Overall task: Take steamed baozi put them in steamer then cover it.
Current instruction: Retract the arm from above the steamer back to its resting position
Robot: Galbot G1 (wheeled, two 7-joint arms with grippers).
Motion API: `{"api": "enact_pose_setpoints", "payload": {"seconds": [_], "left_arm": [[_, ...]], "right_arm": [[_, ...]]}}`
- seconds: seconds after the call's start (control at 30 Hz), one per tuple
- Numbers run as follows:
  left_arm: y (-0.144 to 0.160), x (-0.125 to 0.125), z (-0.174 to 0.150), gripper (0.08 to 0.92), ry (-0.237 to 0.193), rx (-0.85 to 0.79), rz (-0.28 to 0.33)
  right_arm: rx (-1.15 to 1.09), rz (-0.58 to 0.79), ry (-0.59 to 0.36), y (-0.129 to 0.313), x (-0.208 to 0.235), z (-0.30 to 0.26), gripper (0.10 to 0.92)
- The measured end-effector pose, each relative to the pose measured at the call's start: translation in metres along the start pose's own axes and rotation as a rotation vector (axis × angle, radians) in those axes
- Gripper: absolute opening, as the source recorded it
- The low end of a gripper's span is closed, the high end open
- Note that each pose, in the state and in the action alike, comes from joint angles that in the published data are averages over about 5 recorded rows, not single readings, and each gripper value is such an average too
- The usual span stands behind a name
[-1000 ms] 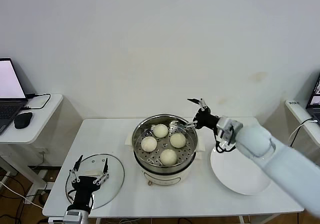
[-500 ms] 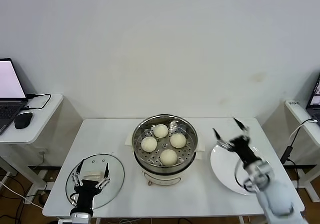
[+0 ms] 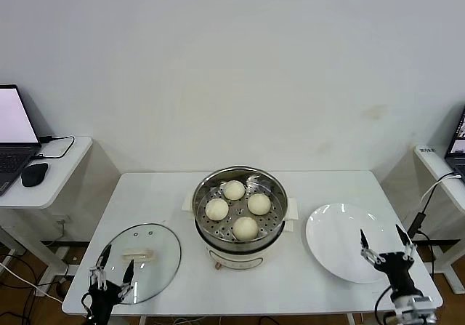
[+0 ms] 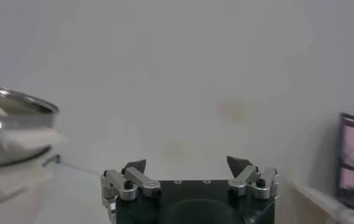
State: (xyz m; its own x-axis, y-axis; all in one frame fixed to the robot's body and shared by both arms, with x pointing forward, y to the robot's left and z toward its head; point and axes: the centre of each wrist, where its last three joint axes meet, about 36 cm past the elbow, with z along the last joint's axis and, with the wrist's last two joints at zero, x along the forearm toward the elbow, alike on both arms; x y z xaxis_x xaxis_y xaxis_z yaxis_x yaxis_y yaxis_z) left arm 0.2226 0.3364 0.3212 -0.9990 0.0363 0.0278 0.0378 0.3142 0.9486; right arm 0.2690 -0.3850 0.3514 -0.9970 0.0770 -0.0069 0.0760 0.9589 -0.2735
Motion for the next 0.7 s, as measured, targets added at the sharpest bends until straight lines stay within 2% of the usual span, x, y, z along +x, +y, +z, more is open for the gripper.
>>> {"api": "enact_pose_setpoints", "payload": {"seconds": [0.3, 0.7], "left_arm": [[-0.012, 0.003, 0.036, 0.823, -0.037, -0.206, 0.091], [-0.018, -0.026, 0.061, 0.823, -0.065, -0.303, 0.116]], "right_arm": [[-0.006, 0.045, 0.045, 0.005, 0.026, 0.011, 0.823], [0.003, 0.079, 0.071, 0.008, 0.045, 0.016, 0.823]]}}
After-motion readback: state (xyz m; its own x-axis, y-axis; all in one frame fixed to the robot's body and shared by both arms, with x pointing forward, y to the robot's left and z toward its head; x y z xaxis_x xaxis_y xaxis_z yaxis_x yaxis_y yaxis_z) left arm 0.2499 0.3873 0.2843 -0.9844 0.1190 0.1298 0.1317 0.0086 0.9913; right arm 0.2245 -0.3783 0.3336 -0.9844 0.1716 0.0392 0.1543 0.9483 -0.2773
